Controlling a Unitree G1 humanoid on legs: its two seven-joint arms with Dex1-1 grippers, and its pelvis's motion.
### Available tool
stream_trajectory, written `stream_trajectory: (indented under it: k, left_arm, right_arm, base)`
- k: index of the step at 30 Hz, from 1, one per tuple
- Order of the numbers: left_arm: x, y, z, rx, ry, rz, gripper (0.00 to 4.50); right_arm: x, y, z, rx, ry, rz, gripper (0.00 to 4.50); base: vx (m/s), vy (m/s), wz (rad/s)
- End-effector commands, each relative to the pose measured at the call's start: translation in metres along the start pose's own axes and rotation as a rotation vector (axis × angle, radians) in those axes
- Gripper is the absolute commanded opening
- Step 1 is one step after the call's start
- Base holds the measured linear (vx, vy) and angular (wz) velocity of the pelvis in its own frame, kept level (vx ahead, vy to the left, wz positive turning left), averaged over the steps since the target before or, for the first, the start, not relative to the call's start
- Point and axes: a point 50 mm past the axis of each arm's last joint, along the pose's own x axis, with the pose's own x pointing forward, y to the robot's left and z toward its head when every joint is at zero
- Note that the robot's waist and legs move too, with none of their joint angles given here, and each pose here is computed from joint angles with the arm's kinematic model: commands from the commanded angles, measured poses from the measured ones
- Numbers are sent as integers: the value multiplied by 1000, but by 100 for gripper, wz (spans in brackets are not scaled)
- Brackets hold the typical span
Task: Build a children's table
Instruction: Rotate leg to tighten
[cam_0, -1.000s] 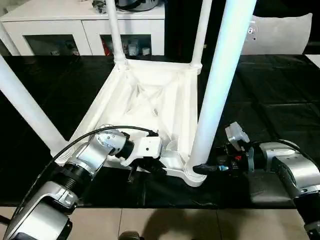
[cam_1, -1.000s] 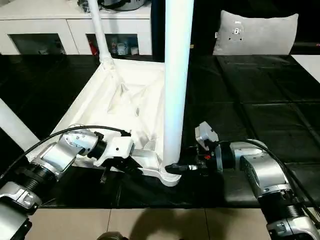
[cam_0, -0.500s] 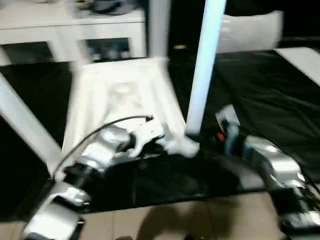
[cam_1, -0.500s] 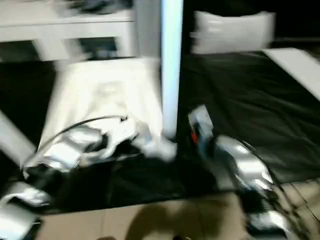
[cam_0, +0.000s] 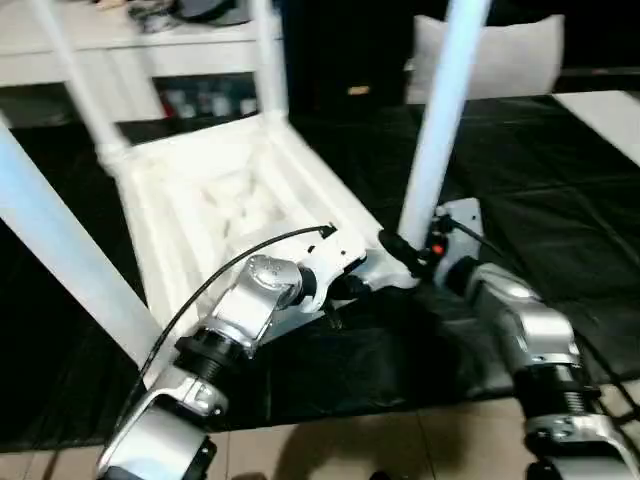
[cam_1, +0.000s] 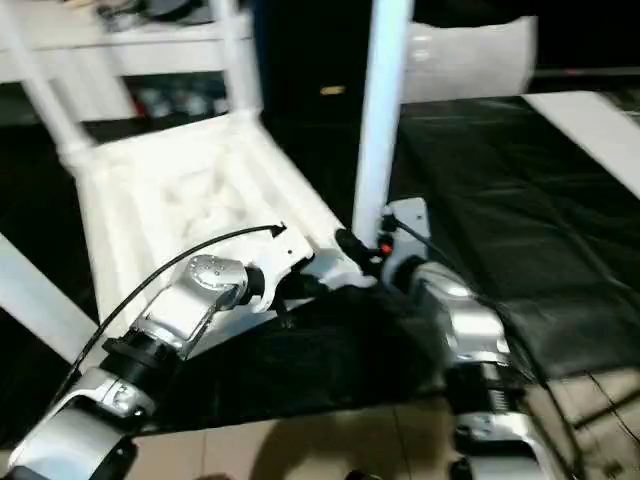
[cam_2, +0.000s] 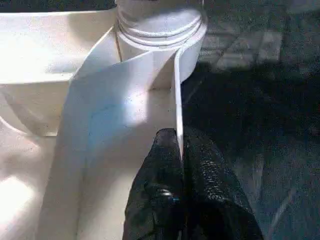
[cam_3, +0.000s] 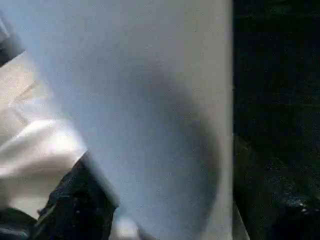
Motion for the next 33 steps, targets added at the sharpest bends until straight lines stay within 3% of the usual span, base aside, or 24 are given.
stream_trajectory:
  k: [1,7,11,17,23,33]
  left_arm:
    - [-6,-1,5,57,-33,-50,0]
    - [-21,-2,-5,159,0,-181,0]
    - [-33,-4,-9,230,19,-304,0]
    - [-44,-8,-18,318,89,-436,0]
    - [-51,-10,-22,377,139,-528,0]
    - [-48,-12,-19,409,133,-557,0]
  right_arm:
    - [-6,1,4,-33,-17,70,352]
    - [-29,-1,5,-175,37,310,410]
    - [-45,-10,9,-258,116,415,444]
    - [-58,-5,11,-306,188,588,444]
    - [-66,5,13,-224,210,786,389]
    - [-60,17,3,-222,214,854,301]
  base:
    - [0,0,0]
    - [0,0,0]
    - [0,0,0]
    - [0,0,0]
    - [0,0,0]
    - [0,0,0]
